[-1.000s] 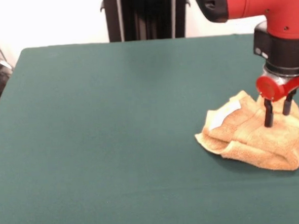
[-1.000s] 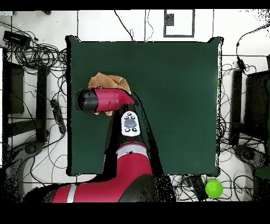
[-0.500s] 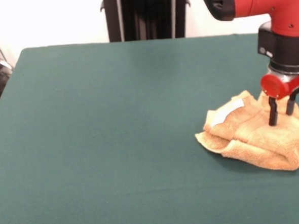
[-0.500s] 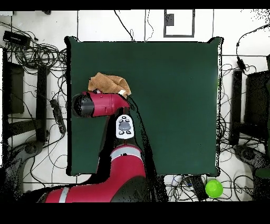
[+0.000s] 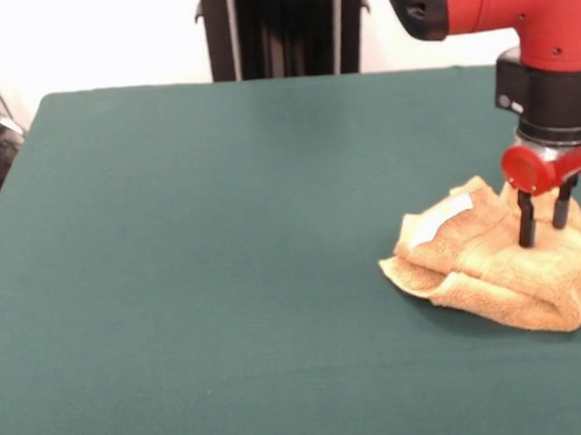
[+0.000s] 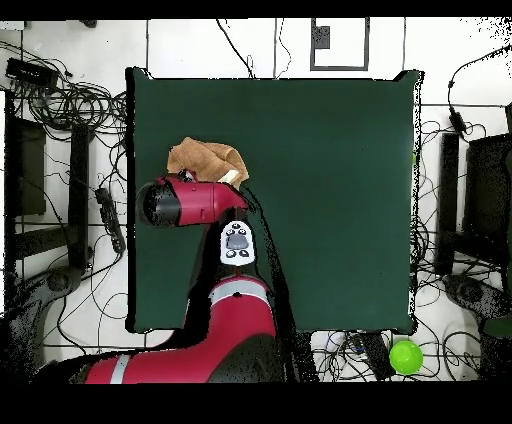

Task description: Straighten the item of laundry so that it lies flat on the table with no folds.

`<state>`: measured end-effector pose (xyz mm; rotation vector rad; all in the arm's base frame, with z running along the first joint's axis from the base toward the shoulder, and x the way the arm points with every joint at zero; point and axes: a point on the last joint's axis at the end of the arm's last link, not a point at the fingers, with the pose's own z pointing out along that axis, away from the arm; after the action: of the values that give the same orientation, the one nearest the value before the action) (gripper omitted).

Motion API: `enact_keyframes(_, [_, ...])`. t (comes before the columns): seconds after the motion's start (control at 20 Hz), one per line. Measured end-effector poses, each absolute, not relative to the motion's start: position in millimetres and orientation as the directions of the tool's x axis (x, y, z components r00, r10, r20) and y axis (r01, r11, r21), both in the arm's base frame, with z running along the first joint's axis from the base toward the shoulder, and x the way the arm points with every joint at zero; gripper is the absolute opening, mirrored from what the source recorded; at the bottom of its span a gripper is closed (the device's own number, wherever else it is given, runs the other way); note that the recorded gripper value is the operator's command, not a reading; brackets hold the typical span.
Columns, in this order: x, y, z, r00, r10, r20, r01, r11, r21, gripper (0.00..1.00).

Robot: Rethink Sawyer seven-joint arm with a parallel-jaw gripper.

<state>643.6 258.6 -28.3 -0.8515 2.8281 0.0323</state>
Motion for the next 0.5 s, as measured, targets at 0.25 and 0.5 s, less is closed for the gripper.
enact_keyframes(0.25, [642.5,258.2,-33.7,-0.817,-0.539,-0.207,-0.542,0.839,-0.044,1.0])
enact_keyframes(0.5, [641.9,258.0,-34.6,-0.819,-0.532,-0.216,-0.535,0.843,-0.047,1.0])
